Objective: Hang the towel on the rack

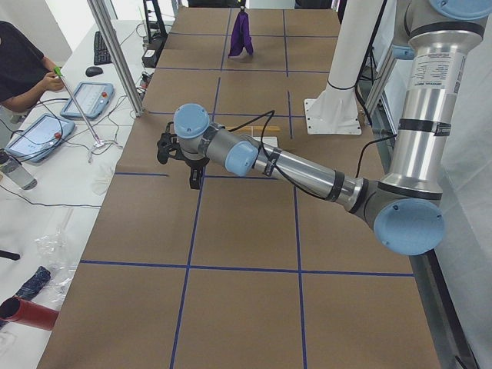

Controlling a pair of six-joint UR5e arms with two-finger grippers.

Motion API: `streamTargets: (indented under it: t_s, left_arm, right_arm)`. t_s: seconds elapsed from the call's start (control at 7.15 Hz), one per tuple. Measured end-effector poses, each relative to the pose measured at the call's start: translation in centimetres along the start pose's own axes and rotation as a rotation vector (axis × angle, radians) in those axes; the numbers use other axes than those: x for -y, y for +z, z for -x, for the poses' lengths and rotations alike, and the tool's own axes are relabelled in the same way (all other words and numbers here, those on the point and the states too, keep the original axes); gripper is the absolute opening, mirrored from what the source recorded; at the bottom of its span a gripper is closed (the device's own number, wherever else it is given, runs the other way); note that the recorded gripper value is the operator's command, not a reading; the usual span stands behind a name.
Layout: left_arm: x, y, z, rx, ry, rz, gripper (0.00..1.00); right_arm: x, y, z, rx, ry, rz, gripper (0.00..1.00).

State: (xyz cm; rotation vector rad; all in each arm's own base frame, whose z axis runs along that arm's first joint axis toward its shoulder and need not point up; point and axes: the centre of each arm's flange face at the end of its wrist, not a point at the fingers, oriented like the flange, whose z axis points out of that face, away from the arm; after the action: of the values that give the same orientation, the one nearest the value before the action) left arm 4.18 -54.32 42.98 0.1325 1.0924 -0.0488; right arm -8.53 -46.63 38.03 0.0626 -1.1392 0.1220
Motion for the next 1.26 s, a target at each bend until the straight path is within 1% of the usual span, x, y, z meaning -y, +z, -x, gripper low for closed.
streamTargets:
  t_s: [0.14,0.28,0.42,0.56,0.7,0.98,1.12,1.26]
  left_arm:
    - [1.3,1.1,-4.3,-0.022,-0.043,0.01,1.0]
    - [2.3,2.6,-9.2,-0.047,-0.093,0.033,1.0]
    - [2.5,5.0,-14.6,-0.075,-0.148,0.072,1.0]
    - [2.0,7.3,-18.9,-0.106,-0.216,0.109,1.0]
    - [1.2,9.5,-22.5,-0.145,-0.312,0.142,1.0]
    - [-0.9,12.6,-28.3,-0.227,-0.506,0.218,0.98]
    - [-1.7,13.2,-30.9,-0.254,-0.568,0.241,0.94]
    - [-2.2,13.3,-33.9,-0.278,-0.617,0.255,0.91]
  right_arm:
    - [0.8,0.9,7.2,0.051,0.049,0.013,0.0]
    - [0.9,2.0,14.5,0.095,0.104,0.026,0.0]
    - [-0.1,3.8,21.4,0.125,0.171,0.027,0.0]
    - [-1.9,6.0,27.1,0.149,0.232,0.017,0.0]
    - [-3.9,7.9,31.6,0.173,0.277,0.006,0.0]
    - [-7.4,11.5,38.0,0.208,0.315,-0.037,0.0]
    - [-8.3,12.5,40.3,0.223,0.32,-0.054,0.0]
    - [-8.7,12.9,41.7,0.233,0.318,-0.059,0.0]
